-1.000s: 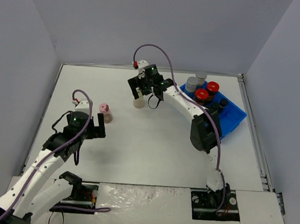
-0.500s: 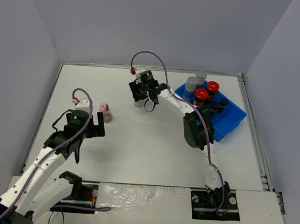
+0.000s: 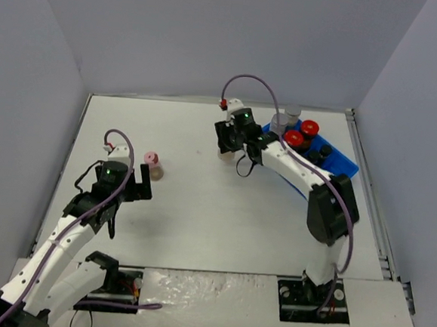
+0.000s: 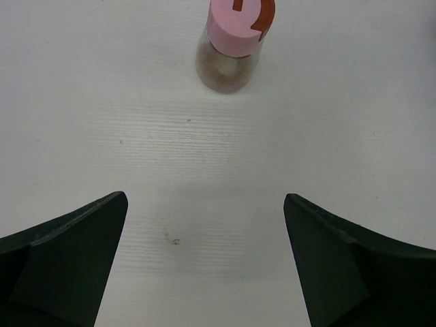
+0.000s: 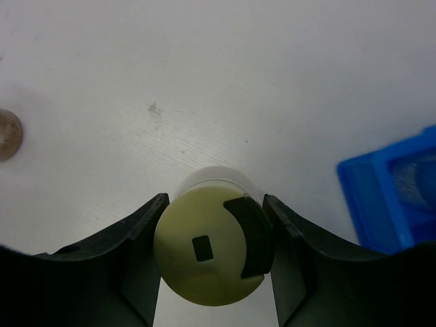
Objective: Organize the condiment bottles
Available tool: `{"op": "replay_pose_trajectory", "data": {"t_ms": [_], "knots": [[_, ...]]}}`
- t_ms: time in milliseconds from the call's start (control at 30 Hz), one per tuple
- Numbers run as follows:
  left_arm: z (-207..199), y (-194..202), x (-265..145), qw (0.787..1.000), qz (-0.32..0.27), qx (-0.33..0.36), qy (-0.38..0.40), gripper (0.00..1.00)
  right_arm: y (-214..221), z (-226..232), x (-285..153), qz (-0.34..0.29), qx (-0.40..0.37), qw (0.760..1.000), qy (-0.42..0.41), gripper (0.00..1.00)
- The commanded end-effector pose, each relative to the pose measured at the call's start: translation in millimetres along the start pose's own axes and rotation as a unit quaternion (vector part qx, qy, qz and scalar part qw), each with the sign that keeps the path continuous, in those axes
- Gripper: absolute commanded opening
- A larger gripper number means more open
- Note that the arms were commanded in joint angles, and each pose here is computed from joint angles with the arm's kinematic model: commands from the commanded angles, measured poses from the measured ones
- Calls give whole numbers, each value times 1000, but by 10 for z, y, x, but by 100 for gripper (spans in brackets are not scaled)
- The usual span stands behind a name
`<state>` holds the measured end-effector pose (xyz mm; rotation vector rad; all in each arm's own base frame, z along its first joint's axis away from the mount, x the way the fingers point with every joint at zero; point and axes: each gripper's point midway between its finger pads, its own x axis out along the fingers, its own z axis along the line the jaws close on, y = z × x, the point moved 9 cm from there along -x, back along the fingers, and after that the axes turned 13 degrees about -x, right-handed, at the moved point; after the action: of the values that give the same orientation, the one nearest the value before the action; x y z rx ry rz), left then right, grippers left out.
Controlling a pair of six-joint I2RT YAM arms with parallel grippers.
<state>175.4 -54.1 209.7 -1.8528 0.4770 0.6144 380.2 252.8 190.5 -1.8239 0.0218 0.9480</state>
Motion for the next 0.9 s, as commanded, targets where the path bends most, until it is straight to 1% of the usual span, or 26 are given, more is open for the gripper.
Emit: {"op": "replay_pose_trajectory", "data": {"t_ms": [0, 100, 200, 267, 367, 467, 600, 700, 867], "knots": [[-91, -213, -37, 999, -42, -11, 23, 97, -233, -863, -1077, -106, 104, 979, 139, 2], [-83, -218, -34, 999, -44, -13, 22, 97, 83, -1198, -1511, -89, 154, 957, 229, 0], [-81, -218, -27, 999, -42, -17, 24, 97, 536, -1603, -1785, -62, 226, 924, 304, 0], [-75, -219, -17, 999, -40, -18, 23, 97, 744, -1783, -1968, -51, 260, 902, 342, 0], [-74, -220, -9, 999, -39, -20, 23, 97, 964, -1978, -2096, -39, 301, 870, 389, 0], [-71, -227, -10, 999, -40, -22, 24, 97, 1120, -2176, -2098, -24, 330, 847, 416, 0], [-60, -233, -22, 999, -42, -23, 21, 97, 1246, -2341, -1939, 0, 342, 836, 429, 0], [-56, -244, -31, 998, -46, -24, 20, 97, 1329, -2454, -1856, 5, 348, 829, 438, 0], [-57, -249, -47, 998, -49, -26, 22, 97, 1429, -2621, -1696, 8, 341, 824, 453, 0]]}}
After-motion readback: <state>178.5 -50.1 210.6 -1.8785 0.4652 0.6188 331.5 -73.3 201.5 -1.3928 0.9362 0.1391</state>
